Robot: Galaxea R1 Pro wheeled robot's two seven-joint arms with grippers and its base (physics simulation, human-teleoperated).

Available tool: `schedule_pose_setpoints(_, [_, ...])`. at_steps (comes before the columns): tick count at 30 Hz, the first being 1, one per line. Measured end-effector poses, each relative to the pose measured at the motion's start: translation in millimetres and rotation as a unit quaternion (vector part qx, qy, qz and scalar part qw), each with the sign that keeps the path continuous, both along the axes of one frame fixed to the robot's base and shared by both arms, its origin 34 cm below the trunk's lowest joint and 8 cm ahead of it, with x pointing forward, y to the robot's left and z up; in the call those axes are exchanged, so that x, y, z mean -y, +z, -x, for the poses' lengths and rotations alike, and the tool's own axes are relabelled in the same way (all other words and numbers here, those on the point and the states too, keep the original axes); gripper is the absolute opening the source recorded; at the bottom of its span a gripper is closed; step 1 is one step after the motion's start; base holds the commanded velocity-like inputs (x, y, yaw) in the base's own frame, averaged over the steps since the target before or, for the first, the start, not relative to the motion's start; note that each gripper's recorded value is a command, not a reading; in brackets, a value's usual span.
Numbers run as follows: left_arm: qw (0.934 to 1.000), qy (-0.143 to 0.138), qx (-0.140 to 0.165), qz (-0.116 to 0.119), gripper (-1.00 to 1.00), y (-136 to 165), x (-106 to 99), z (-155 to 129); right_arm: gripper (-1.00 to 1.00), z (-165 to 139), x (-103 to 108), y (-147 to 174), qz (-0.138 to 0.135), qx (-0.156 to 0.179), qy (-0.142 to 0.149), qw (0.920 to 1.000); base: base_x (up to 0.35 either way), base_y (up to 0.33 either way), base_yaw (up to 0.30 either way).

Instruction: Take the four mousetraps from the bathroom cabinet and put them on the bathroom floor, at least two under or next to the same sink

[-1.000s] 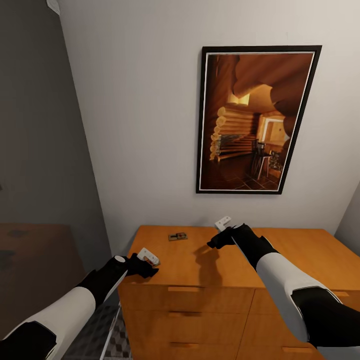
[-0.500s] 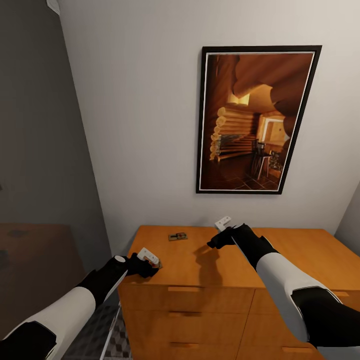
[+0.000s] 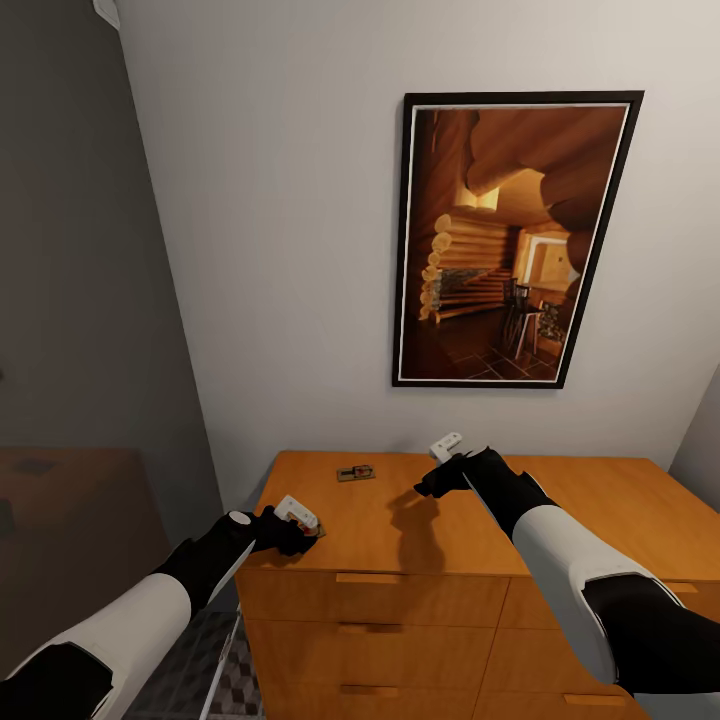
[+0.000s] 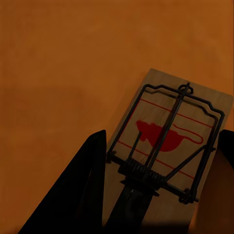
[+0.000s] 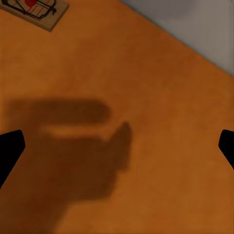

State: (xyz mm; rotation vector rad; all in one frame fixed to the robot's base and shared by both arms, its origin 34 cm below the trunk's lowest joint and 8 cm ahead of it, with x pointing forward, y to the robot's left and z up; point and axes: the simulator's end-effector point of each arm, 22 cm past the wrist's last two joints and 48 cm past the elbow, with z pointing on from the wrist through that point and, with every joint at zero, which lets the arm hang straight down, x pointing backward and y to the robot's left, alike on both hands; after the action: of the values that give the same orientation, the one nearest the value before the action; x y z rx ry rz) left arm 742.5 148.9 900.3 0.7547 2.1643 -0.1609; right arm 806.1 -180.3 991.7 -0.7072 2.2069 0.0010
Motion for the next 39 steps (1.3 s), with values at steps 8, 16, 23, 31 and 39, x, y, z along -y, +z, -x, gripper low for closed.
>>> schedule_pose_setpoints(8, [1.0000, 0.000, 0.000, 0.000, -1.00, 0, 0, 0, 1.00, 0, 0, 0, 0.000, 0.000, 0.000, 1.0000, 0.000, 0.000, 0.000])
schedule_pose_setpoints(16, [1.0000, 0.001, -0.003, 0.000, -1.00, 0, 0, 2, 1.00, 0, 0, 2, 0.000, 0.000, 0.000, 1.0000, 0.000, 0.000, 0.000])
schedule_pose_setpoints(23, [1.0000, -0.001, -0.004, -0.003, -1.00, 5, 0, 5, 1.00, 2, 0, 8, 0.000, -0.001, 0.000, 1.0000, 0.000, 0.000, 0.000])
schedule_pose_setpoints(31, [1.0000, -0.001, -0.003, -0.004, -1.00, 13, 0, 7, 1.00, 5, 0, 16, 0.001, -0.001, 0.000, 1.0000, 0.000, 0.000, 0.000])
schedule_pose_setpoints(39, [1.0000, -0.002, 0.000, -0.003, -1.00, 22, 1, 8, 1.00, 10, 0, 18, 0.002, -0.006, 0.000, 1.0000, 0.000, 0.000, 0.000])
